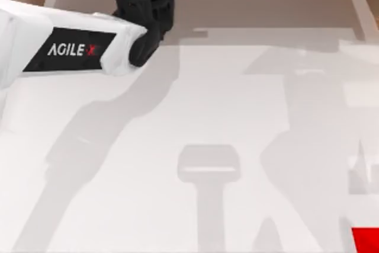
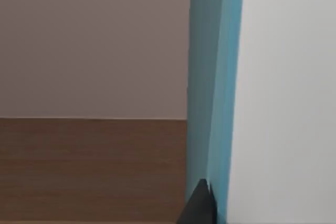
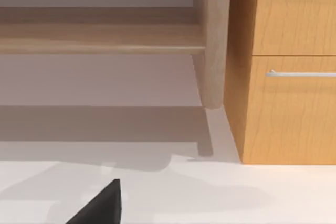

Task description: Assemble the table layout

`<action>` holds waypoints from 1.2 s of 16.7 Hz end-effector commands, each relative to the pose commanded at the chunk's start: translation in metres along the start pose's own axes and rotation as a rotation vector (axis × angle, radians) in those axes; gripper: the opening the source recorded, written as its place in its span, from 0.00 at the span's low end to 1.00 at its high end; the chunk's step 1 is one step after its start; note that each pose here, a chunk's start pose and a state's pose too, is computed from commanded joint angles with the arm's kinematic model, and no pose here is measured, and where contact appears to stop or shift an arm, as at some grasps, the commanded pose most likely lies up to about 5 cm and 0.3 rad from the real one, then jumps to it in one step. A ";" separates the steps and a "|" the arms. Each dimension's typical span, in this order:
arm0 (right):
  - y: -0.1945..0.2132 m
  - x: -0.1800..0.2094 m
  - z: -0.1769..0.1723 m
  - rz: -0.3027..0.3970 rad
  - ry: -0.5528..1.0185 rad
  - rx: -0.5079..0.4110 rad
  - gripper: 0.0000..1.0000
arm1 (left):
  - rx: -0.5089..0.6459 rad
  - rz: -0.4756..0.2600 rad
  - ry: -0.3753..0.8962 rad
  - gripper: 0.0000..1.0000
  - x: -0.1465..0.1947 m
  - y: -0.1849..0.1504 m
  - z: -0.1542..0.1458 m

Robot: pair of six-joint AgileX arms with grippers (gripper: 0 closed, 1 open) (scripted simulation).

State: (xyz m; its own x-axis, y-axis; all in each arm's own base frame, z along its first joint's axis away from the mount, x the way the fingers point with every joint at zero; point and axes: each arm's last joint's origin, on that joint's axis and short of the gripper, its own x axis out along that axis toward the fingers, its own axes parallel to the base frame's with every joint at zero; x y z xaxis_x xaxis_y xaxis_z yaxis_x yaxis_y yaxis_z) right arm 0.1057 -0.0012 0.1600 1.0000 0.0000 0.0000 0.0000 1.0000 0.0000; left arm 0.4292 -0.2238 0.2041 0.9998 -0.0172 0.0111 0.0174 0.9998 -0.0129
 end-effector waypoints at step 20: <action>0.000 0.000 0.000 0.000 0.000 0.000 1.00 | 0.203 -0.120 0.008 0.00 -0.057 0.013 0.027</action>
State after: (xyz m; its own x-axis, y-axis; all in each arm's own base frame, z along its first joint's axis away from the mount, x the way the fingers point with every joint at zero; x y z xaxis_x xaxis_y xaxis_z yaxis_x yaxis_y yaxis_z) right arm 0.1057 -0.0012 0.1600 1.0000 0.0000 0.0000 0.0000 1.0000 0.0000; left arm 0.3723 -0.2092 0.2299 0.9907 -0.1357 -0.0073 0.1346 0.9726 0.1894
